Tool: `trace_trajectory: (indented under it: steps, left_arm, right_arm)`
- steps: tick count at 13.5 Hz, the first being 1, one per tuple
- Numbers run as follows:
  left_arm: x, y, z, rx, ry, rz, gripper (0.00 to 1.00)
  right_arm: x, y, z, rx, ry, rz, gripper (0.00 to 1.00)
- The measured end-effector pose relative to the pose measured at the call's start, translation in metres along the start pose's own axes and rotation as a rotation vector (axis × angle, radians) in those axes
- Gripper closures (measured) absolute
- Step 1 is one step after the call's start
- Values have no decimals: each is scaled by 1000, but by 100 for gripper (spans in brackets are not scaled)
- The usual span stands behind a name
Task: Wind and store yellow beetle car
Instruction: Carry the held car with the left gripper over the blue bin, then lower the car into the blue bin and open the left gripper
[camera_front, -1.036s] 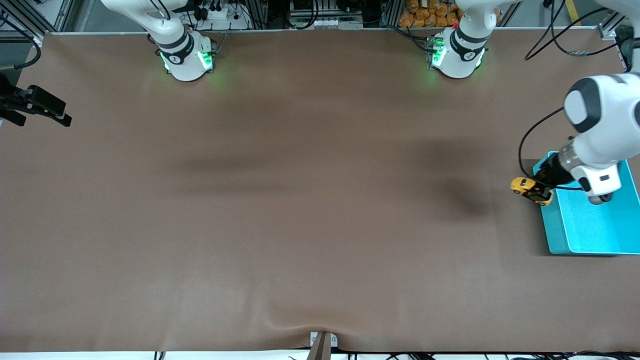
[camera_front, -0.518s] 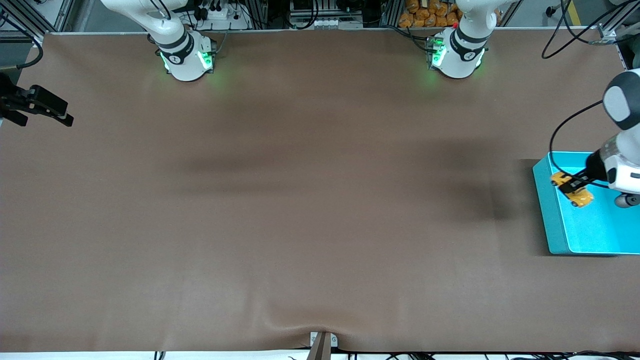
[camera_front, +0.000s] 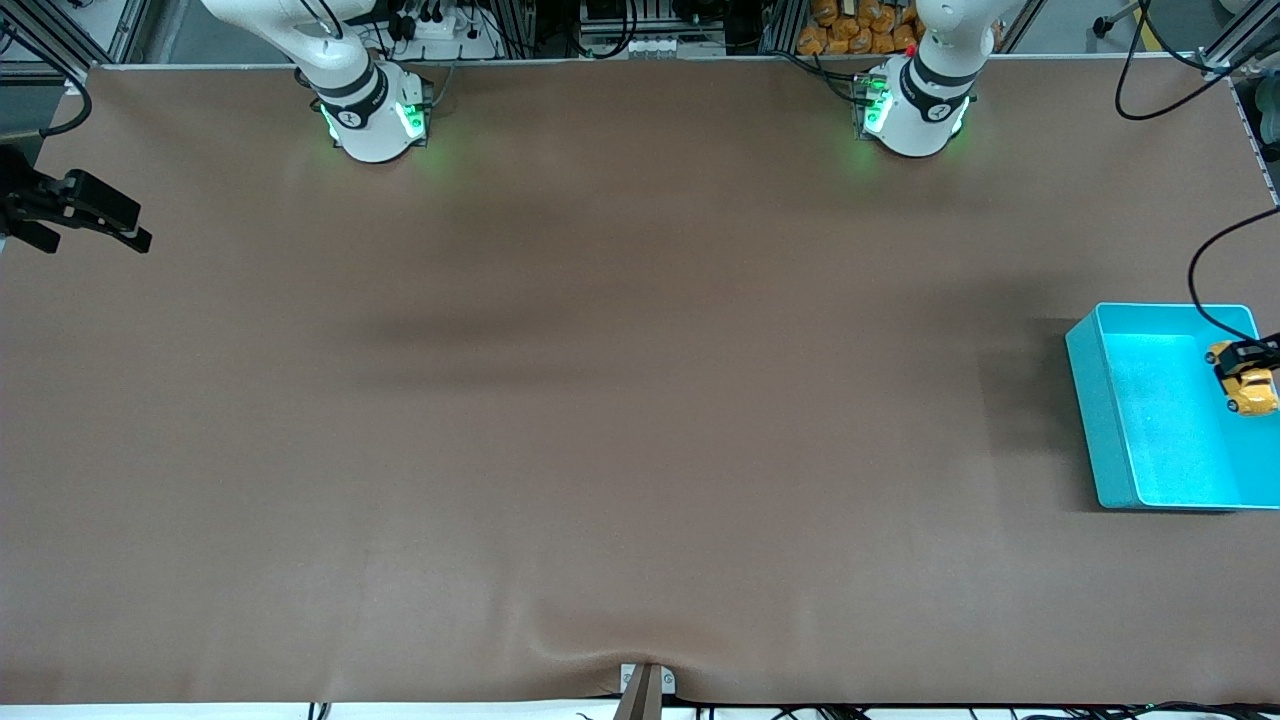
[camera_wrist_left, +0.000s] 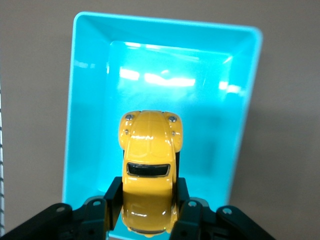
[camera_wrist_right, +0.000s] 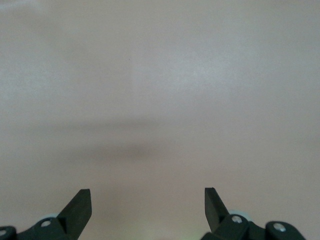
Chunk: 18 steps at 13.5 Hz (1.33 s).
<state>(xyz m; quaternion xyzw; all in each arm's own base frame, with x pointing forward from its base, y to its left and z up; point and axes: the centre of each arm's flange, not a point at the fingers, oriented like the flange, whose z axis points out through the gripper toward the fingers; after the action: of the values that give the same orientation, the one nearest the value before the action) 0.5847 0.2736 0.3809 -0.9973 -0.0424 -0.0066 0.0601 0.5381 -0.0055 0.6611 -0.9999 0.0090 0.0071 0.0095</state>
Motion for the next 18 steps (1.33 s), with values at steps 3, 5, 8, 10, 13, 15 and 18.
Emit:
trace_trajectory:
  steps: [3, 5, 8, 10, 13, 15, 18]
  left_arm:
    - [10, -23, 45, -30, -37, 10, 54]
    - [14, -21, 69, -47, -62, 13, 54]
    - [13, -16, 92, -66, -91, 17, 54]
    - [12, -17, 105, -73, -102, 14, 54]
    - [12, -22, 130, -80, -91, 5, 54]
    - [13, -20, 146, -85, -84, 8, 54]
    - [14, -18, 163, -88, -72, 18, 54]
  right_arm:
    - [0, 0, 0, 0, 0, 0, 0]
    - [0, -1, 0, 0, 1, -1, 0]
    - [0, -2, -2, 0, 5, -4, 0]
    - [0, -3, -3, 0, 7, -5, 0]
    - [0, -3, -2, 0, 7, -5, 0]
    - [0, -3, -2, 0, 6, -5, 0]
    - [0, -3, -2, 0, 6, -5, 0]
